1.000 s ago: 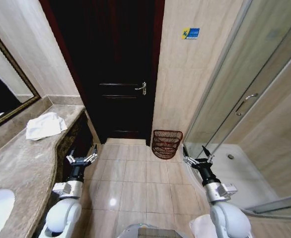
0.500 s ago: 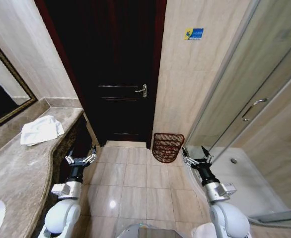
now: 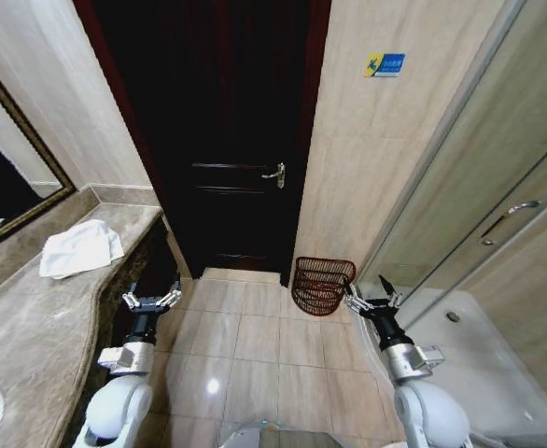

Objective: Discard the used towel into the hamper.

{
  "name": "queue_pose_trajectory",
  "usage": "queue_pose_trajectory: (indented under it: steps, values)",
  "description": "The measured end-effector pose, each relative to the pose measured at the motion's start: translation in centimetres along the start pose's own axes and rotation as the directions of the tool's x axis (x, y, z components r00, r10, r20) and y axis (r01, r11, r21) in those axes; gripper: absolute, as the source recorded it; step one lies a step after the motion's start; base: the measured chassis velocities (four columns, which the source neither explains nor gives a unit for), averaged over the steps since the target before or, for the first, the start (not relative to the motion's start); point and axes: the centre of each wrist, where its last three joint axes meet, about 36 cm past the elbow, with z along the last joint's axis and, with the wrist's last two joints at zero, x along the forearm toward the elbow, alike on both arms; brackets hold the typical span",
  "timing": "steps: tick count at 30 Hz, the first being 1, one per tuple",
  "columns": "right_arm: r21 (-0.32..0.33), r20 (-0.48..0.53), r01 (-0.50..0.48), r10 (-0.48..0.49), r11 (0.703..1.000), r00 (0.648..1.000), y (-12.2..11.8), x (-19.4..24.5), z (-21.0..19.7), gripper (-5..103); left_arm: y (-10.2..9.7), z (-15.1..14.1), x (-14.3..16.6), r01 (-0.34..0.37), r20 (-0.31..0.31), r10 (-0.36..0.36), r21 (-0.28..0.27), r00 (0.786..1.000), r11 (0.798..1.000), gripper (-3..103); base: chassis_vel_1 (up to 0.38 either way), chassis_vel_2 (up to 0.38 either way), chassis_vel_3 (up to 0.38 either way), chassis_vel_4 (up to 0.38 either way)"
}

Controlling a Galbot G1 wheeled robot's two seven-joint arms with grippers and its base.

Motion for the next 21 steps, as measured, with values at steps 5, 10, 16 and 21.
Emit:
queue_pose_trajectory:
  steps: [5,10,16,21]
  values:
    - [-0.009,0.0,-0.002,0.002,1.0,1.0,-0.11,0.01,0.23,100,0.08,0.1,0.01,0.004,-0.002,-0.004,-0.001,1.0,1.0,100,-0.08,0.079,0.076,-0.082]
    - [-0.01,0.002,-0.002,0.002,1.0,1.0,-0.14,-0.02,0.24,100,0.07,0.12,0.1,0.007,-0.002,-0.007,-0.001,1.0,1.0,100,-0.088,0.101,0.094,-0.09]
    - [-0.011,0.0,-0.003,0.003,1.0,1.0,-0.23,-0.03,0.41,100,-0.04,0.12,0.11,0.009,0.0,-0.009,0.005,1.0,1.0,100,-0.101,0.084,0.083,-0.103]
    - [-0.011,0.001,-0.004,0.004,1.0,1.0,-0.32,-0.21,0.52,100,-0.15,-0.09,0.04,0.009,0.001,-0.009,0.011,1.0,1.0,100,-0.072,0.085,0.09,-0.076]
